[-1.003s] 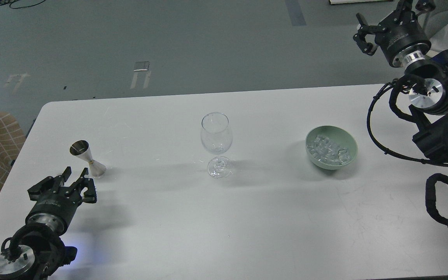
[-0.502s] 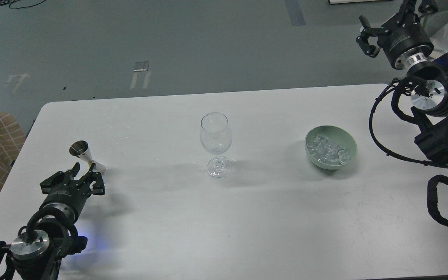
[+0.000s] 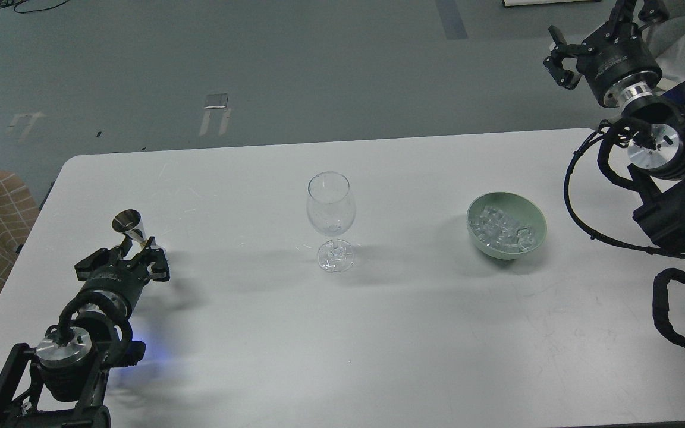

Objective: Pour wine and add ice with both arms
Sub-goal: 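Lift the jigger upright off the table with the left gripper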

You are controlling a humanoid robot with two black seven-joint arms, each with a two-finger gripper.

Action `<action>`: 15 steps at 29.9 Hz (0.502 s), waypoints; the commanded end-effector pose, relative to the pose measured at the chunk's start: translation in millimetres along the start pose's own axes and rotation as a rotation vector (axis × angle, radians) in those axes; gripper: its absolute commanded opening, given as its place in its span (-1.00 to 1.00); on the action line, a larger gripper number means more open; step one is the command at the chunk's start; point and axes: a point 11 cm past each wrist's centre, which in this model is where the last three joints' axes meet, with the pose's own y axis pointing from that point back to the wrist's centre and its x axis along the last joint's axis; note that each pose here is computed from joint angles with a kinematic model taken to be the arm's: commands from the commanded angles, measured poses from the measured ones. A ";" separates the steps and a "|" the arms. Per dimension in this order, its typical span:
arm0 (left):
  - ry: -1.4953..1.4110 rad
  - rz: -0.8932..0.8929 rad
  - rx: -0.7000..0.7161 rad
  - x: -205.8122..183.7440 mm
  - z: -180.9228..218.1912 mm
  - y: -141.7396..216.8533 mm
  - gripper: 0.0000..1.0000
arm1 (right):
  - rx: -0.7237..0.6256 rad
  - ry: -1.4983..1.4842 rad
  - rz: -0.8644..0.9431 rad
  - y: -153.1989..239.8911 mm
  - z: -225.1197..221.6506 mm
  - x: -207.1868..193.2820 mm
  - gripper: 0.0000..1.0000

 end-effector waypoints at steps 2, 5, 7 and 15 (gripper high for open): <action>0.002 0.011 -0.006 -0.6 2.0 -9.1 -0.20 | 0.000 0.001 0.002 0.5 -0.2 1.0 1.00; 0.004 0.011 -0.006 -2.4 1.9 -12.1 -0.20 | -0.003 0.001 0.005 1.8 1.4 2.7 1.00; 0.006 0.013 -0.006 -2.5 1.4 -13.5 -0.20 | -0.005 -0.001 0.006 2.1 2.6 2.7 1.00; 0.007 0.002 -0.008 2.4 2.2 -19.4 -0.21 | -0.008 0.001 0.009 3.1 3.9 4.3 1.00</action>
